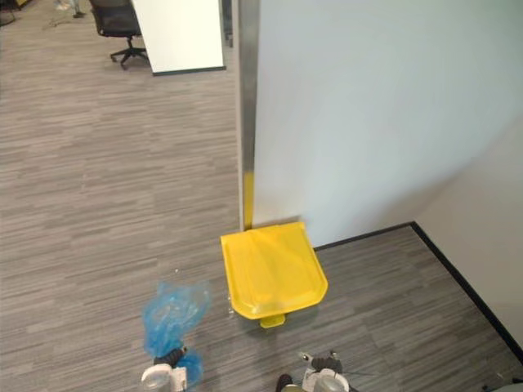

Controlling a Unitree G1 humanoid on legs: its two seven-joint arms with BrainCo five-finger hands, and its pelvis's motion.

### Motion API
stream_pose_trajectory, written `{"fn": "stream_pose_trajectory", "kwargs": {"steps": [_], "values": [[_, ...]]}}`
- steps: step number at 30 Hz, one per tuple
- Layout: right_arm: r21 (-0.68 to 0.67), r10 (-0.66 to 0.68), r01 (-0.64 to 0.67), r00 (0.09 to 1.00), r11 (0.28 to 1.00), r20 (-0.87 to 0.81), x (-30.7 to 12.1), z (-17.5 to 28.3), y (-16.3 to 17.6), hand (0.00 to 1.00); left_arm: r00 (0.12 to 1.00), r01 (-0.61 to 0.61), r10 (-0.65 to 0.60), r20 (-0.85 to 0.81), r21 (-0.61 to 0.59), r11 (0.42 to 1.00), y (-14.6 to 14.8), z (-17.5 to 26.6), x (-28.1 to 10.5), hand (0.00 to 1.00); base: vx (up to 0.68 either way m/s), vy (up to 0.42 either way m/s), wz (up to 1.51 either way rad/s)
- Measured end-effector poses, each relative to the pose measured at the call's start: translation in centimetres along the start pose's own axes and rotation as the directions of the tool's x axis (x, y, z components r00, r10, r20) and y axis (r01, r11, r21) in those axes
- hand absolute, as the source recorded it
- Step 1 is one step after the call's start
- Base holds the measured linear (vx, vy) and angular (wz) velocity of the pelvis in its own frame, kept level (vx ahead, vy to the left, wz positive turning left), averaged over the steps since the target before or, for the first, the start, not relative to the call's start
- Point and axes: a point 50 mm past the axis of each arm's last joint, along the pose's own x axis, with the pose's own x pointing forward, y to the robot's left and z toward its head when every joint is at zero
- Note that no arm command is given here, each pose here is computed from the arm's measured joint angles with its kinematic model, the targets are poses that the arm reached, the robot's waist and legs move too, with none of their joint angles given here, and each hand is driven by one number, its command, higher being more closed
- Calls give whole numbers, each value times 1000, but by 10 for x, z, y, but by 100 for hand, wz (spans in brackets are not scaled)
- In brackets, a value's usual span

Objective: Gather rubbish on tea table into small bin, then transfer packed bag to large trash can.

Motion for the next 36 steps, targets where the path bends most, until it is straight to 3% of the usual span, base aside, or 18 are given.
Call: {"fn": "stream_pose_trajectory", "kwargs": {"steps": [10,21,36], "values": [[25,-35,35,999,999,-6,1,-1,-6,0,1000,-4,4,21,-30,1000,-4,9,2,100,-29,32,-6],[269,-139,151,988,951,-60,4,1,-25,0,998,-4,8,62,-60,998,-13,27,5,100,213,-102,56],[128,-79,78,997,989,-1,2,8,-10,0,998,12,-10,67,-24,1000,-17,26,3,100,75,20,-2]]}}
